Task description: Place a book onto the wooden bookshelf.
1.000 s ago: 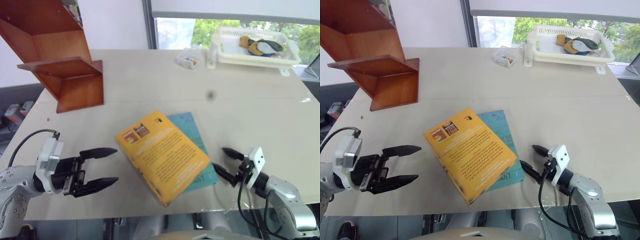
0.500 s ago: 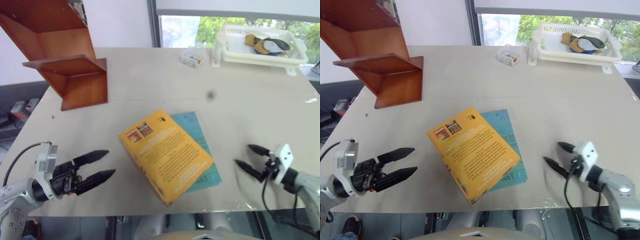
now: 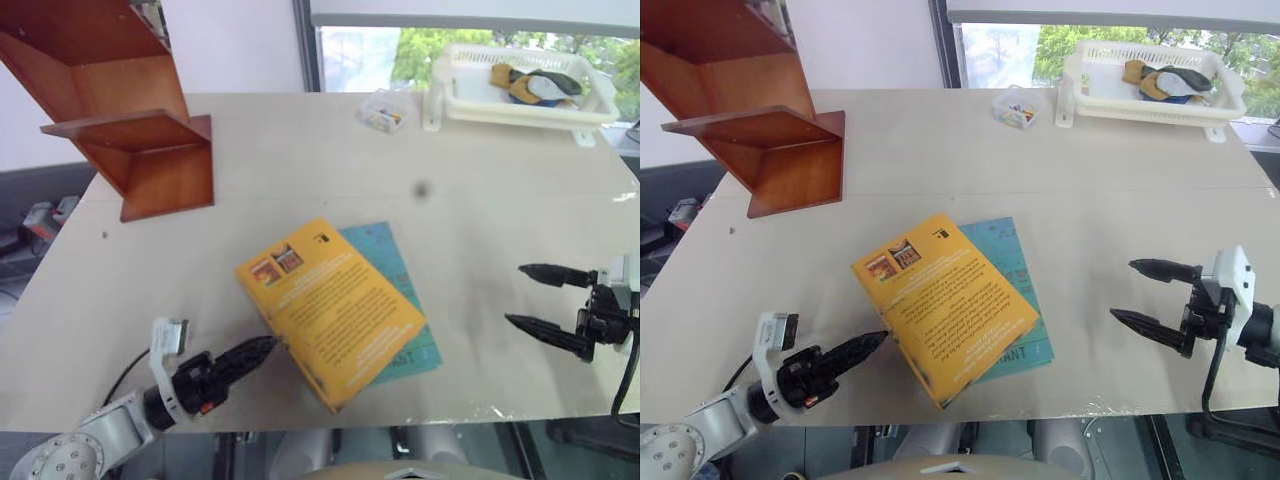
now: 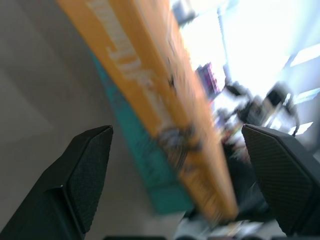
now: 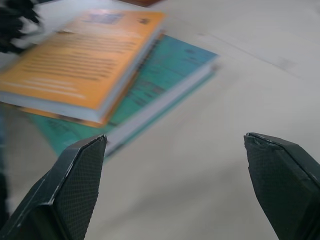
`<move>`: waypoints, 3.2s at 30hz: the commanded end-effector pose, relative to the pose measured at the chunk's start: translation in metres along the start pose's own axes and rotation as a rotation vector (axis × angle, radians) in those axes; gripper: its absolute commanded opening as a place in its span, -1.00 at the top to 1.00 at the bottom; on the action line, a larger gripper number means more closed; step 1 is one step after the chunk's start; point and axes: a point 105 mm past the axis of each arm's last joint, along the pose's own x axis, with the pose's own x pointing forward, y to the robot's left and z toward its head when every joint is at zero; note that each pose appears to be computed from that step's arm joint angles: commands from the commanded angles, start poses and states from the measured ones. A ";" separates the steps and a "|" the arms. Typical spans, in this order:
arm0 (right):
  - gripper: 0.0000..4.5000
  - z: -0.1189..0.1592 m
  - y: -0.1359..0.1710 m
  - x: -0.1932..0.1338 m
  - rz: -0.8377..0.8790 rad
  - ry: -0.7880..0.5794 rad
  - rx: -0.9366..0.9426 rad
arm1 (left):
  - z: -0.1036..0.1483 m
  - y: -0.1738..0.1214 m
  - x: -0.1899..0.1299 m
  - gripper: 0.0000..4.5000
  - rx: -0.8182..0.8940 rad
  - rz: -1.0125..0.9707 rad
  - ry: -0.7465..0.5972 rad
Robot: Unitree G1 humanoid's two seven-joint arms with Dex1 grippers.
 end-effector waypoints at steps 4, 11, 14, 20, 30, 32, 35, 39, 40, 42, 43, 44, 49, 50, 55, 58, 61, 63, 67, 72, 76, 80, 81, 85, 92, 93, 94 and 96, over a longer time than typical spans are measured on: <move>-1.00 0.006 0.033 -0.009 0.165 0.123 0.002 | -0.022 0.002 0.019 -0.98 -0.190 -0.065 -0.003; -1.00 0.025 0.043 -0.025 0.262 0.197 -0.033 | -0.011 0.007 0.030 -0.98 -0.269 -0.128 -0.116; -1.00 0.035 0.043 -0.031 0.268 0.231 -0.059 | -0.005 0.009 0.039 -0.98 -0.282 -0.154 -0.108; -1.00 0.054 0.037 -0.034 0.236 0.224 -0.121 | -0.007 0.006 0.048 -0.98 -0.302 -0.173 -0.072; -1.00 0.053 0.037 -0.037 0.223 0.226 -0.126 | -0.008 0.004 0.051 0.74 -0.313 -0.167 -0.028; -1.00 0.053 0.037 -0.037 0.222 0.226 -0.123 | -0.002 0.001 0.053 0.93 -0.286 -0.175 -0.024; -1.00 0.051 0.034 -0.038 0.214 0.225 -0.122 | 0.019 -0.016 0.061 0.93 -0.164 -0.223 -0.038; -1.00 0.055 0.025 -0.041 0.185 0.184 -0.124 | 0.054 -0.055 0.082 0.93 0.043 -0.334 -0.054; -1.00 0.057 0.023 -0.042 0.179 0.161 -0.123 | 0.061 -0.062 0.086 0.93 0.094 -0.350 -0.054; -1.00 0.066 0.017 -0.045 0.162 0.079 -0.108 | 0.076 -0.077 0.097 0.93 0.237 -0.361 -0.046; -1.00 0.069 0.012 -0.047 0.149 0.037 -0.102 | 0.084 -0.084 0.103 0.93 0.311 -0.359 -0.038; -1.00 0.071 0.009 -0.049 0.139 0.015 -0.098 | 0.090 -0.088 0.107 0.93 0.378 -0.353 -0.032; -1.00 0.087 -0.007 -0.052 0.131 -0.135 -0.103 | 0.115 -0.102 0.131 0.93 0.881 -0.286 0.110; -1.00 0.094 -0.009 -0.051 0.138 -0.183 -0.105 | 0.122 -0.103 0.134 0.93 0.978 -0.272 0.137; -1.00 0.115 -0.027 -0.052 0.153 -0.387 -0.103 | 0.154 -0.117 0.149 0.93 1.423 -0.226 0.272; -1.00 0.117 -0.037 -0.053 0.150 -0.462 -0.083 | 0.161 -0.129 0.157 0.93 1.761 -0.204 0.394; -1.00 0.113 -0.043 -0.052 0.150 -0.479 -0.065 | 0.168 -0.138 0.163 0.93 1.974 -0.168 0.453; -1.00 0.110 -0.048 -0.051 0.144 -0.482 -0.059 | 0.182 -0.140 0.166 0.93 2.175 -0.054 0.517; -1.00 0.108 -0.057 -0.051 0.137 -0.488 -0.054 | 0.205 -0.168 0.168 0.93 2.385 0.039 0.467; -1.00 0.109 -0.068 -0.053 0.132 -0.487 -0.056 | 0.231 -0.202 0.154 0.93 2.488 0.150 0.386; -1.00 0.109 -0.073 -0.049 0.150 -0.487 -0.055 | 0.253 -0.216 0.132 0.93 2.525 0.297 0.389; -1.00 0.111 -0.077 -0.049 0.159 -0.499 -0.060 | 0.268 -0.210 0.105 0.93 2.504 0.442 0.510; -1.00 0.111 -0.078 -0.049 0.160 -0.500 -0.061 | 0.273 -0.209 0.097 0.93 2.494 0.490 0.537; -1.00 0.110 -0.080 -0.049 0.164 -0.500 -0.063 | 0.290 -0.205 0.068 0.93 2.451 0.654 0.621; -1.00 0.111 -0.078 -0.048 0.193 -0.515 -0.062 | 0.302 -0.190 0.033 0.93 2.348 0.821 0.707; -1.00 0.112 -0.077 -0.048 0.198 -0.515 -0.064 | 0.305 -0.188 0.027 0.93 2.334 0.857 0.716; -1.00 0.112 -0.077 -0.048 0.202 -0.514 -0.068 | 0.307 -0.186 0.023 0.93 2.326 0.883 0.727; -1.00 0.114 -0.076 -0.048 0.206 -0.514 -0.074 | 0.309 -0.182 0.017 0.93 2.316 0.917 0.750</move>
